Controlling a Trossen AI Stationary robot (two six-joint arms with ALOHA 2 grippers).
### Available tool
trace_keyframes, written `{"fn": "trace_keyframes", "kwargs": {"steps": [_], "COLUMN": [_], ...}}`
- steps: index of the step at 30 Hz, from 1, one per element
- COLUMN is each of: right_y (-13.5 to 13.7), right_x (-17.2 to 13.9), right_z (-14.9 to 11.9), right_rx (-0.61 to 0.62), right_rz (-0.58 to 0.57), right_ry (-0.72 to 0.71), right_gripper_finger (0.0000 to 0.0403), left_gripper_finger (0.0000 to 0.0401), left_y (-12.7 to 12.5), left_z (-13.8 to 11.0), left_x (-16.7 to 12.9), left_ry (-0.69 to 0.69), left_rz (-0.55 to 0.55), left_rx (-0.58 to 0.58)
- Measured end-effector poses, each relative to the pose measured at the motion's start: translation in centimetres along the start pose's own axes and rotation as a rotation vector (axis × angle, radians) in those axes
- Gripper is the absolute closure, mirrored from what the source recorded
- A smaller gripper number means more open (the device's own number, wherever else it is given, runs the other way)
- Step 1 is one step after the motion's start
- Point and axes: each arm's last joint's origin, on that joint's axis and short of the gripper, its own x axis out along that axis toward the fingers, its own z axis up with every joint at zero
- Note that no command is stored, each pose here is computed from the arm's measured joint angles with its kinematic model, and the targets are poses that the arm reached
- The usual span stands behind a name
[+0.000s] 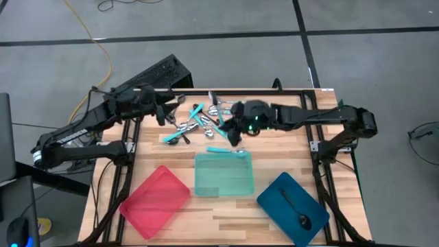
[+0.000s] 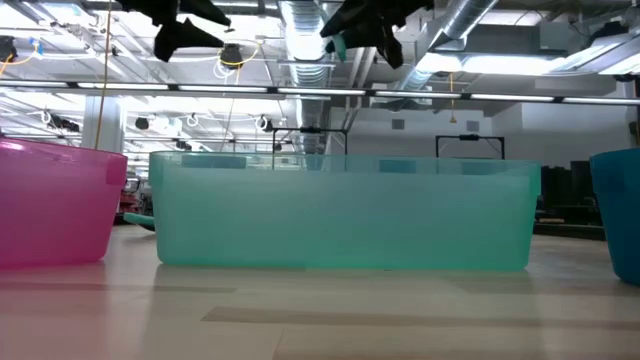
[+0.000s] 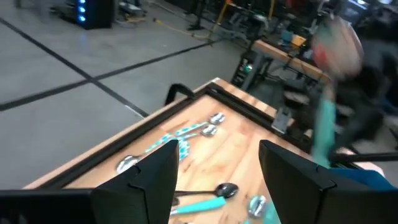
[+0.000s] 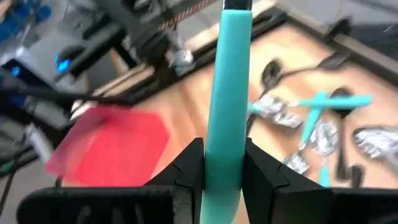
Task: Sort silverware by color (type)
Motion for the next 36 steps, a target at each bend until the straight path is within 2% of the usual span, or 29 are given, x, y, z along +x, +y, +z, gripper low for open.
{"fn": "trace_keyframes", "kwargs": {"steps": [10,15,20,27,36], "right_y": [3.9,4.8,5.5,5.5,6.0], "right_x": [3.6,5.6,6.0,5.2,4.9], "right_z": [-5.4,-8.2,-9.9,-11.6,-12.0], "right_rx": [0.062,0.114,0.128,0.061,-0.112], "right_rz": [-0.025,-0.050,-0.075,-0.150,-0.096], "right_ry": [0.162,0.252,0.320,0.456,0.483], "right_gripper_finger": [0.0304,0.0304,0.0304,0.0304,0.0304], "left_gripper_finger": [0.0195,0.0195,0.0195,0.0195,0.0195], "left_y": [1.2,1.7,1.7,1.8,1.9], "left_z": [-0.6,-0.9,-1.0,-1.5,-1.8], "left_x": [-2.1,-2.2,-2.2,-2.3,-2.3], "left_ry": [0.048,0.077,0.093,0.150,0.181], "left_rz": [0.109,0.149,0.153,0.139,0.147], "left_rx": [-0.001,0.003,0.032,0.042,0.019]}}
